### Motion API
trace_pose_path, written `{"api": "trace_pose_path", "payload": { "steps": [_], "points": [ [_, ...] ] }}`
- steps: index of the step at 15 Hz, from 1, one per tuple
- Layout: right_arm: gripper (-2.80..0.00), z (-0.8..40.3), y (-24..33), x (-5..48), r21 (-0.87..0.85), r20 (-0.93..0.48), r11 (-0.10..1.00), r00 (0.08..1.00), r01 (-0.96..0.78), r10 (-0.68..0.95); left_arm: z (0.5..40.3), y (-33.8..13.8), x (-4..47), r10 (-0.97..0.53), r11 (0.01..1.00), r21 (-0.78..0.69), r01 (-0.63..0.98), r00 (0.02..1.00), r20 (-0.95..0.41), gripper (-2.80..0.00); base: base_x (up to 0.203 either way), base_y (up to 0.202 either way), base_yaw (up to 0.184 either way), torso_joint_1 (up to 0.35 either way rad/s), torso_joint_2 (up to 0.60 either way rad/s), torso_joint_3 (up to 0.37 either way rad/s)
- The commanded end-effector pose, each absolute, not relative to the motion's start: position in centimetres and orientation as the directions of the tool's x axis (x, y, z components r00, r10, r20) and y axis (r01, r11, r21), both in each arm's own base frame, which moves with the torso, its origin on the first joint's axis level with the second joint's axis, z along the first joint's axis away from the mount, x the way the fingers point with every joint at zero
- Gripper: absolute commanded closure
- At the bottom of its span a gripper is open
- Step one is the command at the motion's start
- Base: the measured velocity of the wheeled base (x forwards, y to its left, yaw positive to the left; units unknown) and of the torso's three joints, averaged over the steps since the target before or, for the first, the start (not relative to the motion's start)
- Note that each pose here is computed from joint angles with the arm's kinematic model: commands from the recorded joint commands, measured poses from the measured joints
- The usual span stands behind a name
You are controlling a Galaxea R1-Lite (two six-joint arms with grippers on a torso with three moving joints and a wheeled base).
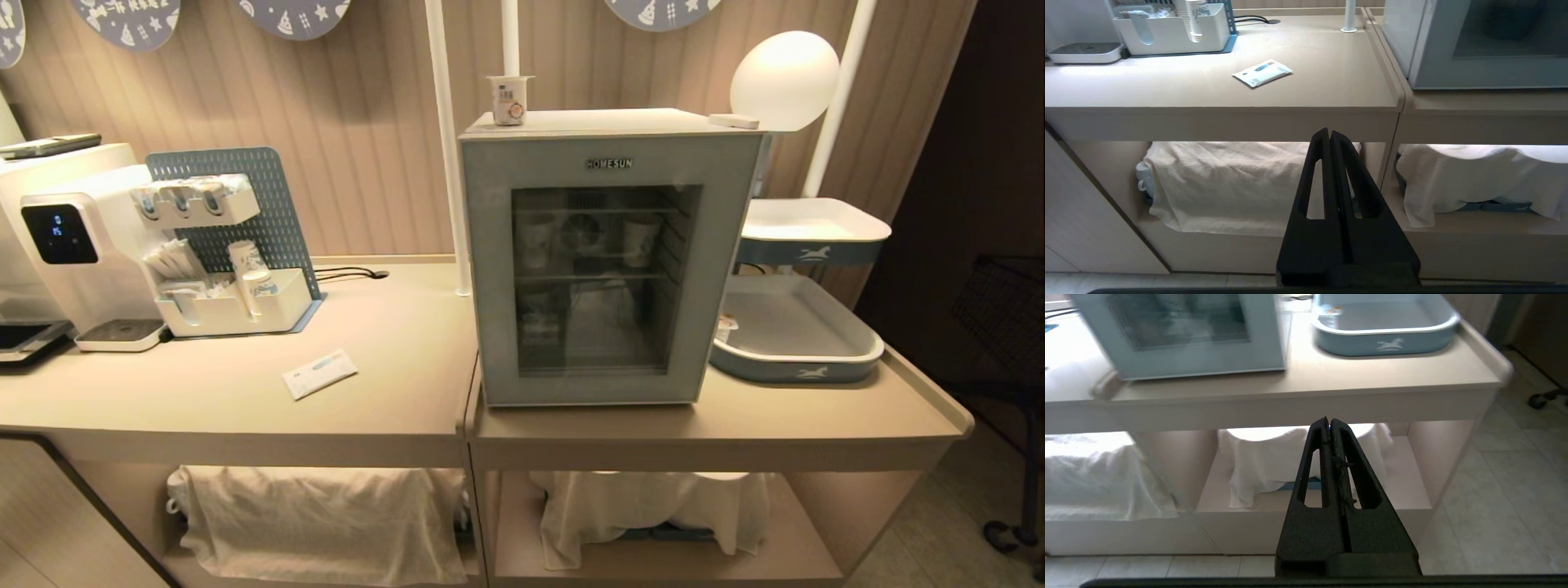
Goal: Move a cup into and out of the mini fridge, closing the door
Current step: Open the freezer door
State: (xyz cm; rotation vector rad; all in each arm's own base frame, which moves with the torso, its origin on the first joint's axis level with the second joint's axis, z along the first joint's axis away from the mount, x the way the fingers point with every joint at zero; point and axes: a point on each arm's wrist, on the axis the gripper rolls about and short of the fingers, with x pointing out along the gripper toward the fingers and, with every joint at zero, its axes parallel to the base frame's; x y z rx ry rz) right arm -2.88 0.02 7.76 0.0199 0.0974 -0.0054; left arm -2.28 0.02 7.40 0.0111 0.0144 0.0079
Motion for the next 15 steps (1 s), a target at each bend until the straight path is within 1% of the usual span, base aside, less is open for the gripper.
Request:
{"api": "trace_pose_path", "payload": {
  "steps": [1, 3, 4, 7, 13, 15],
  "points": [
    [0.00, 7.76, 0.03, -2.87, 0.020, -0.099, 1.000, 0.995, 0.008, -0.006, 7.35, 0.02, -2.26, 0.006, 1.000, 0.008, -0.006, 1.000, -0.018, 0.00, 0.000, -0.193, -0.001, 0.001, 0.00, -0.001],
    [0.00, 7.75, 0.03, -2.87, 0.020, -0.100, 1.000, 0.995, 0.008, -0.006, 7.35, 0.02, -2.26, 0.005, 1.000, 0.008, -0.004, 1.000, -0.018, 0.00, 0.000, -0.174, 0.000, 0.001, 0.00, 0.000],
    [0.00, 7.75, 0.03, -2.87, 0.020, -0.100, 1.000, 0.995, 0.007, -0.005, 7.37, 0.02, -2.26, 0.005, 1.000, 0.009, -0.004, 1.000, -0.017, 0.00, 0.000, -0.079, -0.002, 0.002, 0.00, 0.005],
    [0.00, 7.75, 0.03, -2.87, 0.020, -0.100, 1.000, 0.995, 0.008, -0.006, 7.38, 0.02, -2.26, 0.005, 1.000, 0.014, -0.004, 1.000, -0.015, 0.00, 0.014, -0.003, 0.007, 0.001, 0.00, 0.004],
    [0.00, 7.75, 0.03, -2.87, 0.020, -0.100, 1.000, 0.995, 0.007, -0.005, 7.36, 0.02, -2.27, 0.005, 1.000, 0.009, -0.004, 1.000, -0.016, 0.00, 0.183, -0.002, 0.000, 0.006, 0.00, -0.001],
    [0.00, 7.75, 0.03, -2.87, 0.020, -0.100, 1.000, 0.995, 0.008, -0.006, 7.40, 0.02, -2.26, 0.008, 1.000, 0.015, -0.007, 1.000, -0.014, 0.00, 0.124, 0.000, 0.001, 0.010, 0.01, -0.001]
  ]
}}
